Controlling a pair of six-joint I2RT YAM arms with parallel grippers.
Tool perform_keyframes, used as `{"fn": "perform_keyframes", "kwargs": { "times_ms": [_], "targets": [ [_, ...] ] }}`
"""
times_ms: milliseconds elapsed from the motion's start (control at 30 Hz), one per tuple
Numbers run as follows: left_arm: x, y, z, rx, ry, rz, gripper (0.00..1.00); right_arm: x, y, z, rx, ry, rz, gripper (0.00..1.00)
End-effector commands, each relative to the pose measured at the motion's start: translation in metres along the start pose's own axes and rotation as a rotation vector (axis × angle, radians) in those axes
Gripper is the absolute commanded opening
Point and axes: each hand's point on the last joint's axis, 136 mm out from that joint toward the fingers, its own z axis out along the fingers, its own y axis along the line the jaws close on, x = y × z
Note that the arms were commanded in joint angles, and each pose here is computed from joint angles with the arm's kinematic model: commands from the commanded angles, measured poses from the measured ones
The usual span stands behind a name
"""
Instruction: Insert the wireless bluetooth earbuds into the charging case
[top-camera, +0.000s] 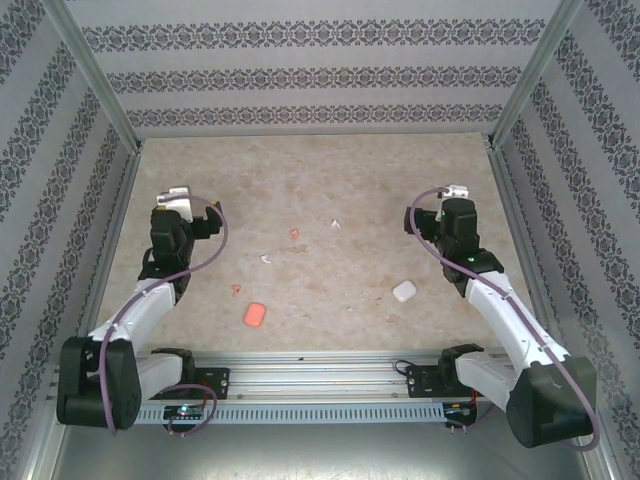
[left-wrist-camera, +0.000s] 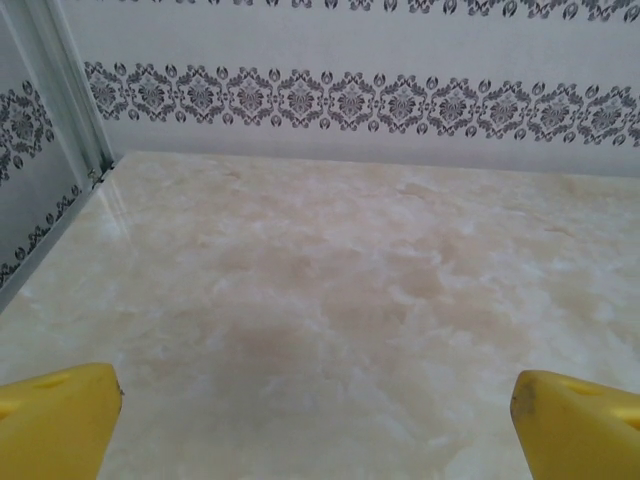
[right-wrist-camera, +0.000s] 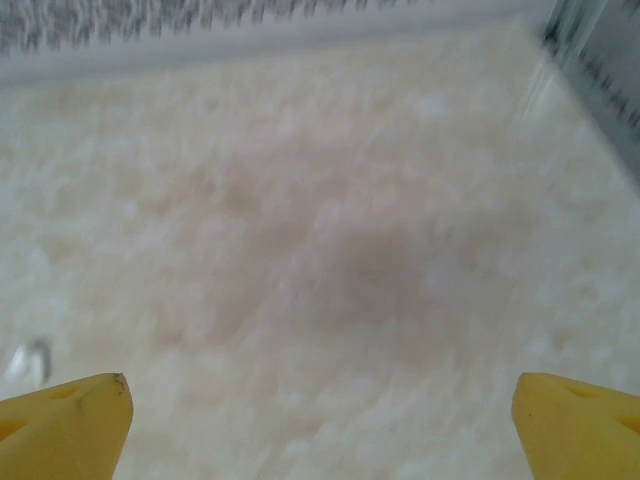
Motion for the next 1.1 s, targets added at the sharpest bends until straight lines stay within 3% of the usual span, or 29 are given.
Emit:
{"fn": "perform_keyframes", "kwargs": {
  "times_ms": [0,233,467,667,833,1067],
  "targets": [
    [0.050,-0.003,-0.018,0.024,0.303,-0.057,1.00,0.061,0.010,-0.022,-0.009,0.300,0.034,0.97],
    [0.085,-0.041,-0.046,0.141,0.535,-0.124,1.00,0.154,0.019,-0.057,-0.015,0.686,0.100,0.98],
    [0.101,-0.100,-0.054,0.261,0.558,-0.072,1.00,0.169,0.023,-0.050,-0.023,0.763,0.101,0.98],
    [0.111,-0.128,-0.054,0.310,0.560,-0.064,1.00,0.182,0.027,-0.030,-0.036,0.910,0.042,0.98],
    [0.119,-0.137,-0.055,0.325,0.589,-0.044,1.00,0.199,0.039,-0.024,-0.041,1.029,0.052,0.98],
    [0.119,-0.136,-0.055,0.321,0.579,-0.027,1.00,0.216,0.085,-0.022,-0.133,1.078,0.215,0.93]
  ]
}}
